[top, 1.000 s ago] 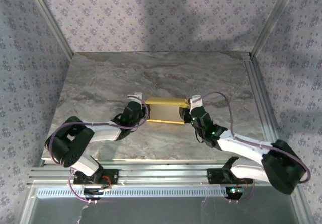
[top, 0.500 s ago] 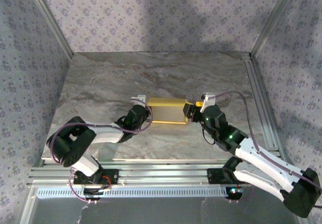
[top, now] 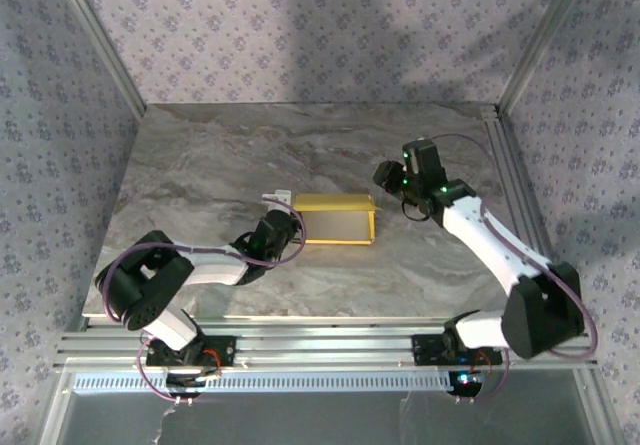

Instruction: Fold the paper box

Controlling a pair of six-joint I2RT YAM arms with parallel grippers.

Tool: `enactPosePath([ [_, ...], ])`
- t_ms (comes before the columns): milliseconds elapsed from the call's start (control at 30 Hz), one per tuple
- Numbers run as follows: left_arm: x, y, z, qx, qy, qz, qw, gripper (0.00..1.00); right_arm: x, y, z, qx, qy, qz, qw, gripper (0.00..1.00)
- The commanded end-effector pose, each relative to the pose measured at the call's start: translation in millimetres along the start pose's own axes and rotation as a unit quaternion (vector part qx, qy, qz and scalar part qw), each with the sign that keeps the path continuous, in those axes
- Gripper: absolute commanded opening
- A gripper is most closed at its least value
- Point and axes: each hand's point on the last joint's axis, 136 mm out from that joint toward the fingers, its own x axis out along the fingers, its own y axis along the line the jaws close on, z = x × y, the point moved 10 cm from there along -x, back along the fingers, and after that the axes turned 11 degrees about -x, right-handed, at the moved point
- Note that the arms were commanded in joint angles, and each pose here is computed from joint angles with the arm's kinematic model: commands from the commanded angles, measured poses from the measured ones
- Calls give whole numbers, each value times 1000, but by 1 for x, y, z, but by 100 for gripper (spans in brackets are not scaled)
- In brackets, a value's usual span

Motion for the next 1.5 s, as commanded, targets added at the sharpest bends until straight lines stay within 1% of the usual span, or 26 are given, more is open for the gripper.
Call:
enactPosePath([
  [0, 1, 18, -24, 35, 54, 47, 997, 0, 15, 6, 1, 26, 77, 48, 996, 46],
  [67, 0, 18, -24, 35, 53, 49, 997, 0, 21, 12, -1, 23, 98, 59, 993, 46],
  [200, 1, 18, -23, 34, 51, 51, 997, 0, 27, 10, -16, 25, 124, 38, 991, 45],
  [400, 2, 13, -23, 36, 47, 51, 997, 0, 36, 3, -33, 34, 141, 31, 989, 39],
  [533, 2, 12, -24, 36, 44, 54, 997, 0, 40, 1, -37, 34, 145, 30, 988, 34],
  [667, 1, 12, -24, 36, 41, 61, 997, 0, 42, 0, -41, 32, 151, 26, 988, 31],
  [767, 0, 11, -24, 33, 38, 66, 997, 0, 44, -1, -48, 34, 155, 24, 987, 27],
  [933, 0, 10, -27, 33, 35, 72, 996, 0, 49, -3, -59, 32, 164, 21, 986, 25],
  [1067, 1, 9, -30, 34, 35, 75, 996, 0, 52, -8, -65, 33, 168, 14, 985, 20],
  [1300, -2, 8, -36, 36, 39, 76, 996, 0, 54, -13, -75, 28, 167, 7, 986, 15],
  [1467, -4, 10, -41, 29, 40, 78, 996, 0, 55, -16, -82, 23, 164, 5, 986, 14],
])
